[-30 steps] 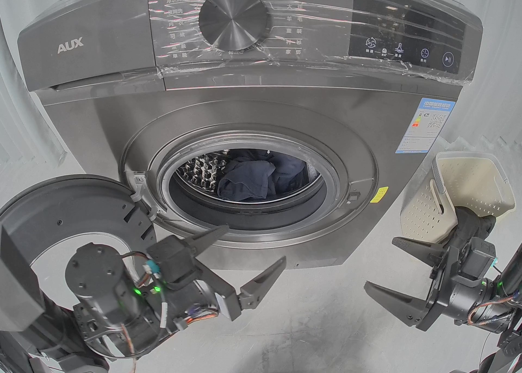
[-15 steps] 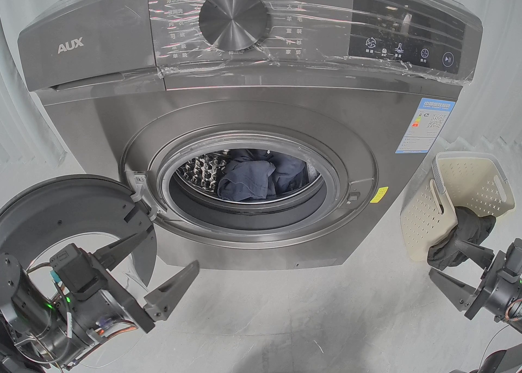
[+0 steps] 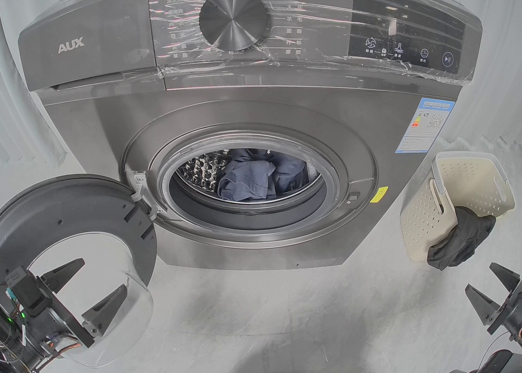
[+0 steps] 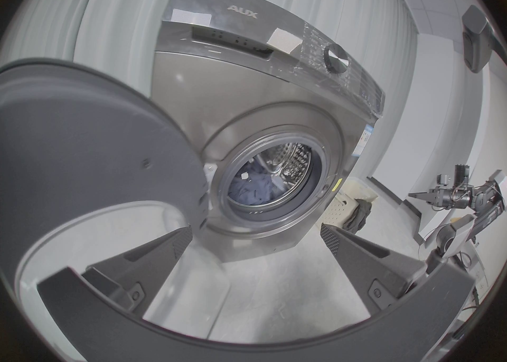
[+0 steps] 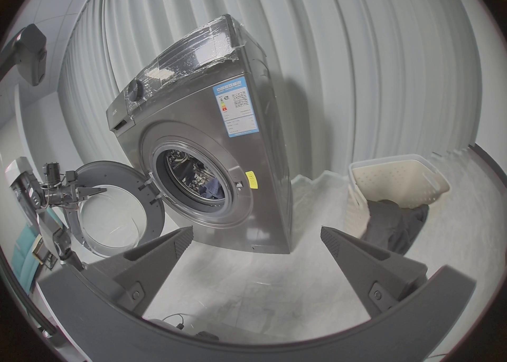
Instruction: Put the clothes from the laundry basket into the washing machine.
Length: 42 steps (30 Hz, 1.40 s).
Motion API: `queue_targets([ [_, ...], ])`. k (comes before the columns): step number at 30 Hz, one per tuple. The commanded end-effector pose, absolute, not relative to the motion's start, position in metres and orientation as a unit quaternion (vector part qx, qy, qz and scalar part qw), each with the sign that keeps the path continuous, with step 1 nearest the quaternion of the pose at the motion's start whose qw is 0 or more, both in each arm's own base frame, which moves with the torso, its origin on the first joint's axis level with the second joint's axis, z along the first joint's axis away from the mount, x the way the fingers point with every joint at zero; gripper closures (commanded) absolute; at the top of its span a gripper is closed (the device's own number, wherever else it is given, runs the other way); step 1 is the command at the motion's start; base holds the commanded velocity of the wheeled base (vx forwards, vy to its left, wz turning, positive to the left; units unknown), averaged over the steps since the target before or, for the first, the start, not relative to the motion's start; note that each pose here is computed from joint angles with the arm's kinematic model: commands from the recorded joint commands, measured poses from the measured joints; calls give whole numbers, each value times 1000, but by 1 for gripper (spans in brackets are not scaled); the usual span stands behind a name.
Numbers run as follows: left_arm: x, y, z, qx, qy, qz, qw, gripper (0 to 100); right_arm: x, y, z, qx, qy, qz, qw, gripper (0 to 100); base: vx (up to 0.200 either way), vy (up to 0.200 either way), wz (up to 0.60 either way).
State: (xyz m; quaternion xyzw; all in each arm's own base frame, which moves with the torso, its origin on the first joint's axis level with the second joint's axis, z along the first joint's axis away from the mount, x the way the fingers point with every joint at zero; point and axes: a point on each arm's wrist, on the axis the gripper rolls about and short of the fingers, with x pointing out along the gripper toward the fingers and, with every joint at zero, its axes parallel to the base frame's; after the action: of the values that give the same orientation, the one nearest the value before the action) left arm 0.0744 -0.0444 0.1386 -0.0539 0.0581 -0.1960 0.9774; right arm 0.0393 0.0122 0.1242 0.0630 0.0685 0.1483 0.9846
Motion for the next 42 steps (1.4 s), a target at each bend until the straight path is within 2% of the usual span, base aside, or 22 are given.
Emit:
queue_targets([
  [1,39,-16,134,-59,6,-159,986,0,8,2,108,68,30,117,990,0,-200,0,0],
  [8,15,-4,124,-53,-20,-150,987,0,-7,-1,96,50,16,96,994,0,-200,0,0],
  [9,7,-1,116,-41,-17,-141,989,0,-12,-2,90,48,10,83,995,0,-200,0,0],
  [11,-1,1,107,-36,-14,-122,992,0,-15,-2,84,48,16,73,996,0,-200,0,0],
  [16,-15,2,91,-39,-17,-93,995,0,-15,-4,84,44,14,33,998,0,0,0,0],
  [18,-15,2,85,-36,10,-78,996,0,-16,-4,84,40,17,17,999,0,0,0,0],
  [25,-16,1,85,-47,10,-40,998,0,-20,-2,83,3,-8,-30,1000,0,0,-143,0],
  [28,-18,0,84,-45,-7,-10,999,0,-23,-1,76,5,-2,-12,1000,0,0,-200,0],
  [30,-22,-1,83,-38,-27,-15,999,0,-23,0,75,5,0,-9,1000,0,0,-200,0],
  [35,-22,-2,82,-38,-26,-29,999,0,-23,0,75,1,0,-5,1000,0,0,-200,0],
  [39,-23,-4,83,-57,-28,-88,994,0,-23,1,76,-7,0,13,1000,0,0,-200,0],
  [42,-23,-4,82,-40,-27,-92,995,0,-23,1,75,-6,0,13,1000,0,0,-200,0],
])
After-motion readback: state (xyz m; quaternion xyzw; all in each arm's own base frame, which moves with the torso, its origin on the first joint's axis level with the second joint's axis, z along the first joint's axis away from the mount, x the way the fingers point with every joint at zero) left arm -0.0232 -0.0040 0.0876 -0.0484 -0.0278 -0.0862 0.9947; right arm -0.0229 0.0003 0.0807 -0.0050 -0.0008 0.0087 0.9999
